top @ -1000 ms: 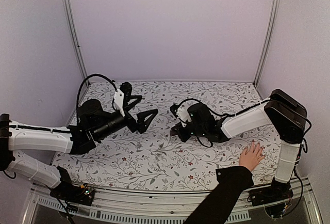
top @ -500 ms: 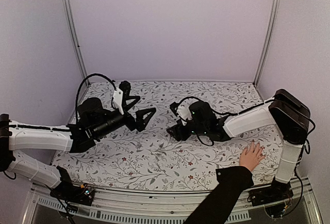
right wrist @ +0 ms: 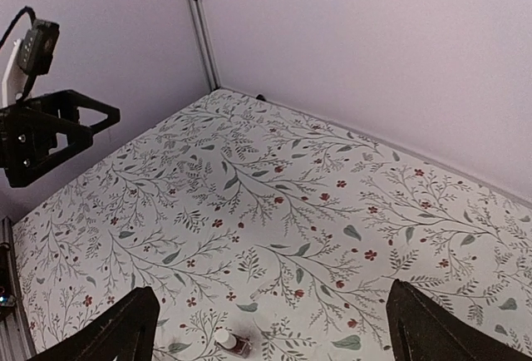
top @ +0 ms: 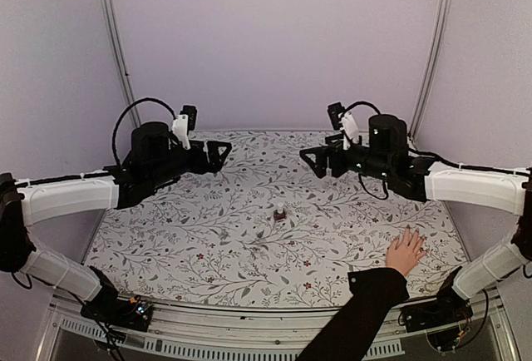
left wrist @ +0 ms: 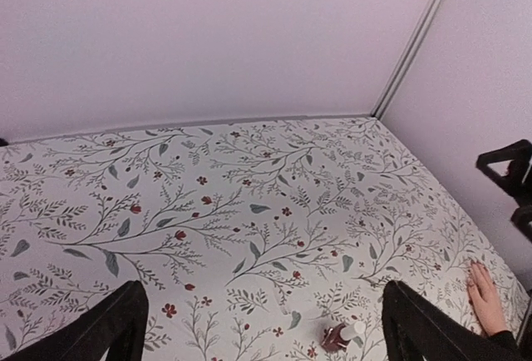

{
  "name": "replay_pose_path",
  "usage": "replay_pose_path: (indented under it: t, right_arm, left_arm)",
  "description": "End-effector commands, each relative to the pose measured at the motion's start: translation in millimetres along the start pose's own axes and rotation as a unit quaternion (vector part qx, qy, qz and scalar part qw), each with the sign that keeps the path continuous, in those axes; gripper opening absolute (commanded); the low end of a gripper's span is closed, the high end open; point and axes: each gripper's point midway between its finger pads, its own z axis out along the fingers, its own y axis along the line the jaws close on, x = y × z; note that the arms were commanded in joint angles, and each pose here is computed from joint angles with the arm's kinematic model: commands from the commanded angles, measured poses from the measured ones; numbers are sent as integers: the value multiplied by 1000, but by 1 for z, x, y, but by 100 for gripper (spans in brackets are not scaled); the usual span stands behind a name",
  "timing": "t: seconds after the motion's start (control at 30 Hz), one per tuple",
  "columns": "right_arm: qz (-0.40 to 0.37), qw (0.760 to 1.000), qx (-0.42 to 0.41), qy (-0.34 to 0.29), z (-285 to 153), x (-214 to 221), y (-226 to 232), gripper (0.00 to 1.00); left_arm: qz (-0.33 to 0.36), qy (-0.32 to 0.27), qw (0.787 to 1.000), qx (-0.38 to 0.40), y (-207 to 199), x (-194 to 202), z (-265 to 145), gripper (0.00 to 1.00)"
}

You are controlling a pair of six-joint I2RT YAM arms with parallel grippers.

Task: Paint the nails
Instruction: Reset both arms

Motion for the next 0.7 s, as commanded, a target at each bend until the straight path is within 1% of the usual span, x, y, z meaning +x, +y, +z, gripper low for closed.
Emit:
replay_pose_path:
  t: [0.0, 0.13, 0.23, 0.3, 0.47, 0.67]
  right_arm:
    - [30, 999, 33, -14, -46, -12, -30, 99]
    - [48, 995, 76, -44, -90, -19, -60, 99]
    - [61, 991, 102, -62, -119, -18, -73, 99]
    - [71, 989, 114, -66, -133, -9, -79, 99]
    - [88, 986, 130, -64, -150, 17, -85, 99]
    - [89, 984, 138, -62, -154, 26, -88, 99]
  left_arm:
    - [-44, 24, 997, -58, 43, 1, -9, 100]
    - [-67, 17, 993, -94, 76, 5, -26, 100]
    - [-69, 12, 990, -119, 90, 12, -38, 100]
    - [-70, 14, 989, -130, 95, 18, -44, 100]
    - [-80, 24, 986, -147, 104, 35, -50, 100]
    - [-86, 34, 983, -158, 108, 42, -48, 100]
